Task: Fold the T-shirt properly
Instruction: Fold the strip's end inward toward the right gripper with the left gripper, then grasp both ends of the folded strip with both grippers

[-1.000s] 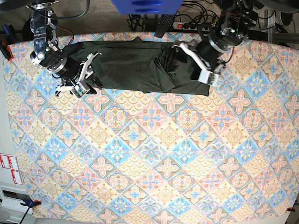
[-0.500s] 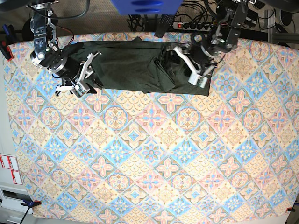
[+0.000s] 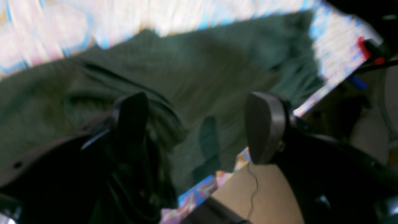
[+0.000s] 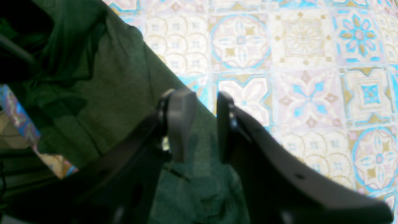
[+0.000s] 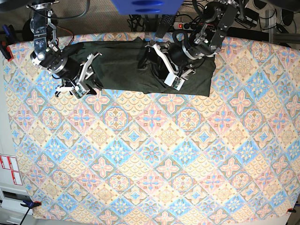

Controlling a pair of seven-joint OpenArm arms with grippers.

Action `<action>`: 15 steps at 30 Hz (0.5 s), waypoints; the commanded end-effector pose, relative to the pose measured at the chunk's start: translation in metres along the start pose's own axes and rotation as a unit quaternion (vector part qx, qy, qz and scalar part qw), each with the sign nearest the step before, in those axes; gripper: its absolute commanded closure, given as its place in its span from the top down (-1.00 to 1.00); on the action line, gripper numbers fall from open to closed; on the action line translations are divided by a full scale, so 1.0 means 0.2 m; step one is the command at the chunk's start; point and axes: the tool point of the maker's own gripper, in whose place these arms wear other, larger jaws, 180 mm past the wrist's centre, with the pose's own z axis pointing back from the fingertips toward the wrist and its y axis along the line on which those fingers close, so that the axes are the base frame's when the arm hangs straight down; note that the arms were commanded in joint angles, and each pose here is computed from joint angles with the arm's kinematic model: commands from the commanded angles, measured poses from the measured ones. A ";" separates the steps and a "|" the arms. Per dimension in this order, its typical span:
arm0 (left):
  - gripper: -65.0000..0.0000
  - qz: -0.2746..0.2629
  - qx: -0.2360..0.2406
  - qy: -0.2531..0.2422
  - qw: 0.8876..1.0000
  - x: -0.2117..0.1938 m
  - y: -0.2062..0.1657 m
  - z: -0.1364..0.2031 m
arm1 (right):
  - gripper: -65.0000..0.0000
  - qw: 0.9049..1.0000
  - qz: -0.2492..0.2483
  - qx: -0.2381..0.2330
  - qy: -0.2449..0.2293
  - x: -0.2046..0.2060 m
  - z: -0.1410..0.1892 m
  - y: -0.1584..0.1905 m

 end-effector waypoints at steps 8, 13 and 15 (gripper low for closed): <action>0.31 0.021 0.108 -0.046 0.993 0.09 0.38 0.25 | -0.52 0.999 -0.017 -0.034 0.003 -0.06 0.08 -0.12; 0.21 0.044 0.187 -0.062 0.979 0.09 0.62 0.43 | -0.52 0.996 -0.046 -0.055 0.062 -0.23 0.11 -0.20; 0.20 0.049 0.200 -0.063 0.977 0.08 0.66 0.47 | -0.51 0.993 -0.060 -0.061 0.082 -0.31 0.12 -0.22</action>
